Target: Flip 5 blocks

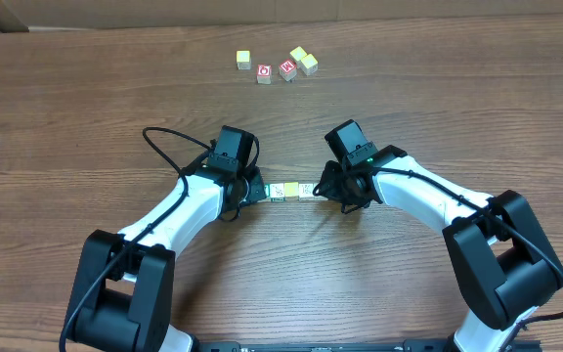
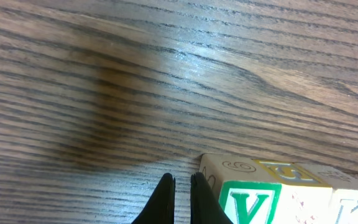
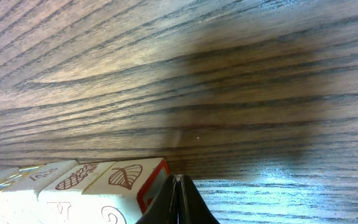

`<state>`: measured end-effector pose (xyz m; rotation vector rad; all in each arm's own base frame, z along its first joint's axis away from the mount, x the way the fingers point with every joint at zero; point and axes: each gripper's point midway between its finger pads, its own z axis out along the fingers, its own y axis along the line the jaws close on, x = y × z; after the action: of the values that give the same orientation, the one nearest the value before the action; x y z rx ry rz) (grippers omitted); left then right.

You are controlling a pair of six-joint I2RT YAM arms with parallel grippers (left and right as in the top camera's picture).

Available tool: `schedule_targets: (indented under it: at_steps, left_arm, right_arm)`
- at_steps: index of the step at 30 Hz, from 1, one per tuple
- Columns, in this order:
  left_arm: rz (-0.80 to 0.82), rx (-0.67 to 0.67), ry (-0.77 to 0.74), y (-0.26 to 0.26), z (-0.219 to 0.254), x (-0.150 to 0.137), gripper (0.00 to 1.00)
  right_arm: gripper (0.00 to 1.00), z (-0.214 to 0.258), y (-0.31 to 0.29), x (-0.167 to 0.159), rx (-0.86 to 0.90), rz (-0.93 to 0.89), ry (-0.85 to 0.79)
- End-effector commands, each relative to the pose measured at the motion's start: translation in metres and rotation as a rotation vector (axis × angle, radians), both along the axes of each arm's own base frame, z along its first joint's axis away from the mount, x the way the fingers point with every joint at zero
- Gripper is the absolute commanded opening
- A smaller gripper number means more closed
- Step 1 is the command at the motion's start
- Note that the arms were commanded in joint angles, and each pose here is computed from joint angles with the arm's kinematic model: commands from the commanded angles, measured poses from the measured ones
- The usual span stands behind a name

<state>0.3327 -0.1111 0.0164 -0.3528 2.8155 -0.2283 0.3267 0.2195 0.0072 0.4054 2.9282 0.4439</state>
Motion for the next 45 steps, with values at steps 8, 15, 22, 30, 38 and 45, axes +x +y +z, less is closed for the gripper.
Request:
schedule_targets:
  at_steps: [8,15,22,30,38,45]
  left_arm:
    - [-0.025,0.007,0.002,-0.002,-0.005,0.002,0.04]
    - [-0.039,-0.032,0.005,-0.009,-0.004,0.002,0.04]
    - [-0.048,-0.048,0.008,-0.012,-0.004,0.001,0.04]
    - [-0.059,-0.043,0.007,-0.012,-0.004,0.001,0.04]
    - [-0.066,-0.041,0.007,-0.012,-0.004,0.001,0.04]
    - [-0.088,-0.034,0.003,-0.012,-0.004,0.001,0.04]
  right_arm:
    - [0.04,0.0,0.001,0.0,0.003,0.006,-0.003]
    - [0.04,0.001,0.009,-0.005,0.047,0.022,0.023]
    - [0.04,0.001,0.01,-0.006,0.053,0.021,0.027]
    - [0.04,0.003,0.018,-0.013,0.101,0.032,0.064]
    - [0.04,0.001,0.02,-0.024,0.094,-0.022,0.115]
    - [0.04,-0.001,0.021,-0.023,0.05,-0.035,0.084]
